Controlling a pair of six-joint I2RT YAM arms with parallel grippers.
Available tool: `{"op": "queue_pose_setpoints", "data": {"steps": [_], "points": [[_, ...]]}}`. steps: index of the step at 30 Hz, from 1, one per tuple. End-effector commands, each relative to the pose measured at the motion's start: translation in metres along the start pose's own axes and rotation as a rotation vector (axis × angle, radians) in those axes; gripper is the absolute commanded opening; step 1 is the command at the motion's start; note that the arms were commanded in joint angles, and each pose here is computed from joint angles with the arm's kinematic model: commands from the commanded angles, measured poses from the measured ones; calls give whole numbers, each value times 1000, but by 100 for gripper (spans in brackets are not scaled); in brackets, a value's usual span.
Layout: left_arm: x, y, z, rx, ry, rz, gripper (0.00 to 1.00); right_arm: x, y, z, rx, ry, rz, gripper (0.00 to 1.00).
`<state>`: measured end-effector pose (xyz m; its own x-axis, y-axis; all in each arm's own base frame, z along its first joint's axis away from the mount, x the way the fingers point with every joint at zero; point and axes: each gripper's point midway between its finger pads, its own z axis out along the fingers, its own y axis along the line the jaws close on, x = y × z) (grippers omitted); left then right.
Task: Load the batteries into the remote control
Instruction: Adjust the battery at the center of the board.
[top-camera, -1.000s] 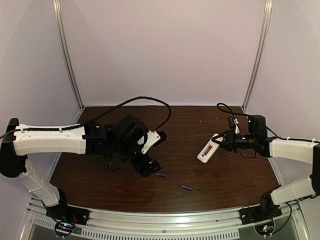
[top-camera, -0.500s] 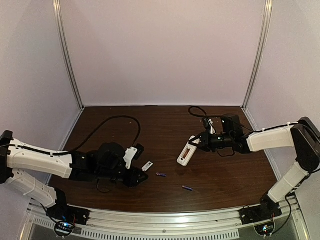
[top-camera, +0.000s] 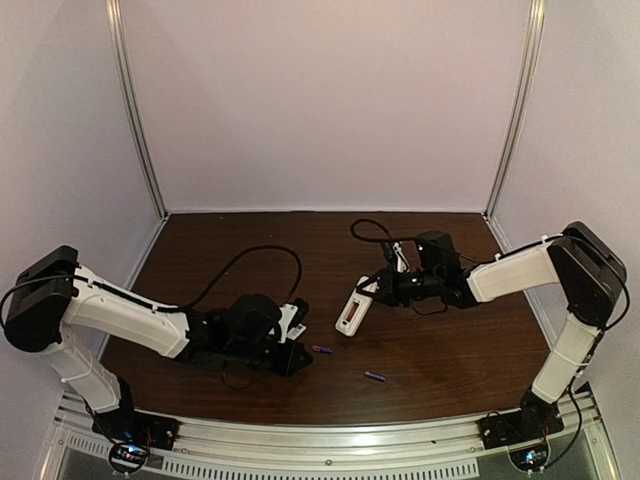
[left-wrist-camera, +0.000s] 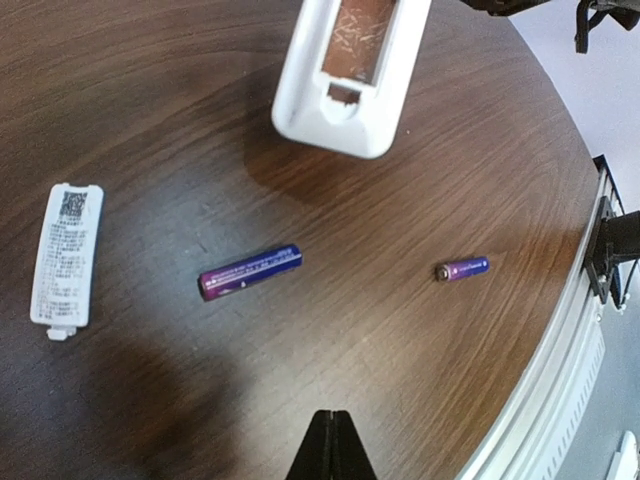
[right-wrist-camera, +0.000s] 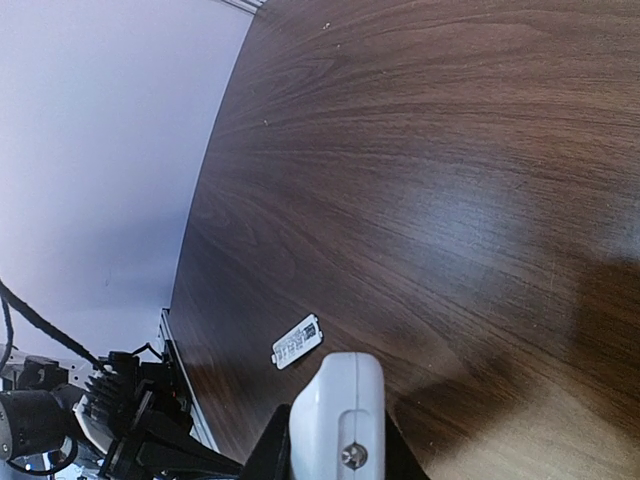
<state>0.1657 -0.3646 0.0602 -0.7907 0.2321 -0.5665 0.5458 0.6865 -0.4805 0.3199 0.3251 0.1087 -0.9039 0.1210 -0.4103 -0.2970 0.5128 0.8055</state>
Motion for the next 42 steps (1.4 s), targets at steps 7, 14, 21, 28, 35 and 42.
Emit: {"op": "queue_pose_setpoints", "data": {"steps": [7,14,21,28,35,42], "points": [[-28,8,20,-47,-38,-48,0,-5,4,21,-2,-5,-46,0],[-19,13,32,-52,-1,-50,0,3,-3,30,8,17,-47,0],[-10,25,44,-107,35,-66,0,16,-7,36,19,49,-52,0],[-18,51,47,-173,16,-116,0,38,-12,38,41,94,-55,0],[-33,39,57,-116,4,-65,0,52,-9,33,33,104,-35,0],[-42,31,69,-81,2,-30,0,67,2,33,13,119,-27,0]]}}
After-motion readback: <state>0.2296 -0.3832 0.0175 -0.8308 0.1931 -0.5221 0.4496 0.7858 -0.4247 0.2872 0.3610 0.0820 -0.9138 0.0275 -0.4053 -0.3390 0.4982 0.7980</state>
